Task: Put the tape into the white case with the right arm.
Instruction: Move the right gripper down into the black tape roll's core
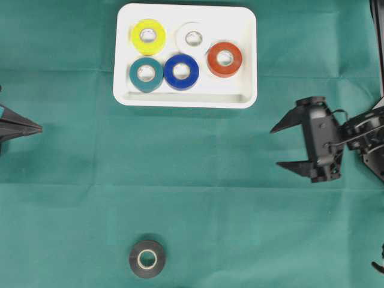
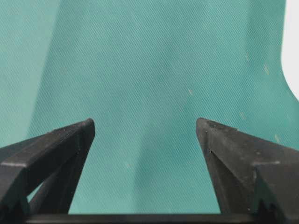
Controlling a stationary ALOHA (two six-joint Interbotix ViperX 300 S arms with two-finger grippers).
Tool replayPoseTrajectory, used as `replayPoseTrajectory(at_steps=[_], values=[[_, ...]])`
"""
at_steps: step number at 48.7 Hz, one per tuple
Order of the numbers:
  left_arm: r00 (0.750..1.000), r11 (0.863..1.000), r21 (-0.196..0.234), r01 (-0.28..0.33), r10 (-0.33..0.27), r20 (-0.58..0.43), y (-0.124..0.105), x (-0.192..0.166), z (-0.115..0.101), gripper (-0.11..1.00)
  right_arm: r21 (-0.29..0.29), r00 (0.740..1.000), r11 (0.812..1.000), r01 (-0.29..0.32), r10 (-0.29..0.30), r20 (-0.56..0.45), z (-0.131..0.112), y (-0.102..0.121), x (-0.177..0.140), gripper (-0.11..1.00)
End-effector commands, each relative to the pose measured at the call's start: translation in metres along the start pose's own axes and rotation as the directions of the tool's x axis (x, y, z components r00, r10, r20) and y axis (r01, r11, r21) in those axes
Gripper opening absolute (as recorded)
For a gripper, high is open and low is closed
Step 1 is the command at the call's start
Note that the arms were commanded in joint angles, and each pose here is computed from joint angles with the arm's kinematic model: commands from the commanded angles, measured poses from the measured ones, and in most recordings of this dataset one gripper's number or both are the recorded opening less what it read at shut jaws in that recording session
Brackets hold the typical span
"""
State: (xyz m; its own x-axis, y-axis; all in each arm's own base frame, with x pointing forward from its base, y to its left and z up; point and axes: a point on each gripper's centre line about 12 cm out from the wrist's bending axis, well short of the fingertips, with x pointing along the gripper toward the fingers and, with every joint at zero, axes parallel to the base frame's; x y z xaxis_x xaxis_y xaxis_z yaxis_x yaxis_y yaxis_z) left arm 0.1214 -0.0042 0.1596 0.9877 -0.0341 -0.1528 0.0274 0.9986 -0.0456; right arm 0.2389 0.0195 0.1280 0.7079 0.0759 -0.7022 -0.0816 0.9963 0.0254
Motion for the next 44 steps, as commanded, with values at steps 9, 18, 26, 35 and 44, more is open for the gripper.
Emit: replayPoseTrajectory(at_steps=[9,18,26,35,44], values=[[1.000,1.000,0.000,-0.003,0.003,0.008,0.000,0.001,0.006,0.01,-0.068,0.998,0.996,-0.057,0.059,0.019,0.049,0.022,0.037,0.65],[1.000,1.000,0.001,-0.003,0.003,0.008,0.000,0.000,0.006,0.01,-0.108,0.995,0.989,-0.098,0.101,0.024,0.080,0.044,0.072,0.65],[1.000,1.000,0.000,-0.003,0.003,0.009,0.000,0.000,0.006,0.01,-0.140,0.989,0.982,-0.131,0.138,0.047,0.105,0.067,0.094,0.65],[1.000,1.000,0.001,-0.003,0.003,0.008,0.000,0.001,0.006,0.01,-0.148,0.984,0.978,-0.146,0.159,0.078,0.129,0.081,0.115,0.65],[1.000,1.000,0.001,-0.003,0.003,0.008,0.000,0.001,0.006,0.01,-0.157,0.979,0.975,-0.157,0.174,0.104,0.150,0.093,0.138,0.65]])
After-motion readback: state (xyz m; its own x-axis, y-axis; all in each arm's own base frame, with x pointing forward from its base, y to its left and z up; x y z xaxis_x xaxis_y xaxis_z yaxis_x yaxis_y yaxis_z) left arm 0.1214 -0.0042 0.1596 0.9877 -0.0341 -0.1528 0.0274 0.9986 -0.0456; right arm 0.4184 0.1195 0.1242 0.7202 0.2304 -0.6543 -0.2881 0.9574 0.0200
